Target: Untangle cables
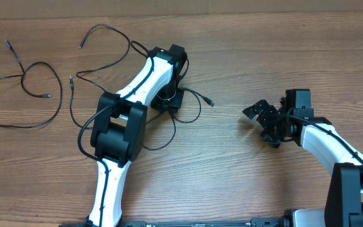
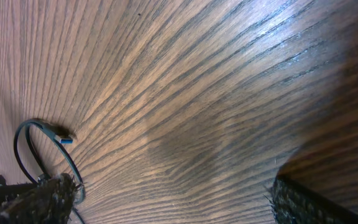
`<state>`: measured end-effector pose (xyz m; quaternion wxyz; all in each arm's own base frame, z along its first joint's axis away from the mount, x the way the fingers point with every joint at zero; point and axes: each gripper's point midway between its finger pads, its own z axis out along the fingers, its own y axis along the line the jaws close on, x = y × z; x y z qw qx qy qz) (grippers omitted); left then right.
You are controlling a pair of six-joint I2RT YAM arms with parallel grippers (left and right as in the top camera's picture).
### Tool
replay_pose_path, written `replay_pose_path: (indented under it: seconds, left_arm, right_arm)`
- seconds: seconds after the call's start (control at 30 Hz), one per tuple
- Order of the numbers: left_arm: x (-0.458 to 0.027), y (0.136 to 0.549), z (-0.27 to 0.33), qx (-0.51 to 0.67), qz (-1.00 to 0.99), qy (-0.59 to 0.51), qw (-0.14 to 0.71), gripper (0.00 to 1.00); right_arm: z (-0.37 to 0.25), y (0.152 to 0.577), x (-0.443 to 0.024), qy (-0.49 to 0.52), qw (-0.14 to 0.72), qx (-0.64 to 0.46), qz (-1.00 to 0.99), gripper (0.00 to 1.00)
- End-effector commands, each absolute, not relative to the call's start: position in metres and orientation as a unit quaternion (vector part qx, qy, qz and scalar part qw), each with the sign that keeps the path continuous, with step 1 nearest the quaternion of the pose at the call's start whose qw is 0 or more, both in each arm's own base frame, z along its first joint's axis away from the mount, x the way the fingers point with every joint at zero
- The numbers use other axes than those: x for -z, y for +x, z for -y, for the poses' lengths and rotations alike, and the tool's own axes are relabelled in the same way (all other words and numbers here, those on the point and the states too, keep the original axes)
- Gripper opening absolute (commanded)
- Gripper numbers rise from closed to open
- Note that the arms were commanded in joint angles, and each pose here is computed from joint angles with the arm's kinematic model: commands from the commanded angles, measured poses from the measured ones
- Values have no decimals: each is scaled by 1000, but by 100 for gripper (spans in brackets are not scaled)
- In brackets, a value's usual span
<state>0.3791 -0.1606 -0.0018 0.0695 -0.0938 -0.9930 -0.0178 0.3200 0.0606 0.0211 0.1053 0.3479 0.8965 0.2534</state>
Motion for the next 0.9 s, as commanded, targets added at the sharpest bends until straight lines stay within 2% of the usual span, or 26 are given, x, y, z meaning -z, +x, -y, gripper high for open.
replay_pose_path:
  seconds: [0.0,0.03,0.07,0.1,0.3,0.33,0.4,0.43,0.6,0.77,0.87]
  left_arm:
    - [44,349,151,35,985,-93,141,63]
    - [44,347,153,28,985,-92,146,75]
    - [43,345,155,21,984,-91,151,90]
    - [43,343,157,13,983,-94,156,100]
    - [42,340,158,8,981,-103,163,100]
    - [41,339,157,11,981,-103,164,96]
    - [41,337,155,15,980,-103,169,80]
    - [40,335,154,17,979,-103,173,77]
    - [38,332,148,32,978,-104,180,69]
    - [38,335,138,67,979,-89,172,68]
    - [39,339,137,73,981,-79,162,59]
  right_arm:
    - [-55,313,-12,356,99,-232,-900,100]
    - [-55,313,-12,356,99,-232,-900,100]
    - [-55,313,-12,356,99,-232,-900,100]
    - [-55,313,-12,356,99,-232,-900,100]
    - [-55,313,-12,356,99,-232,-900,100]
    - [-55,313,-12,356,99,-232,-900,100]
    - [-55,313,-12,356,99,-232,-900,100]
    - [-55,313,-12,356,99,-232,-900,100]
    - [-55,313,-12,356,99,-232,-900,100]
    - [-55,313,-12,356,99,-232,-900,100]
    - [-55,313,-12,356,99,-232,-900,100]
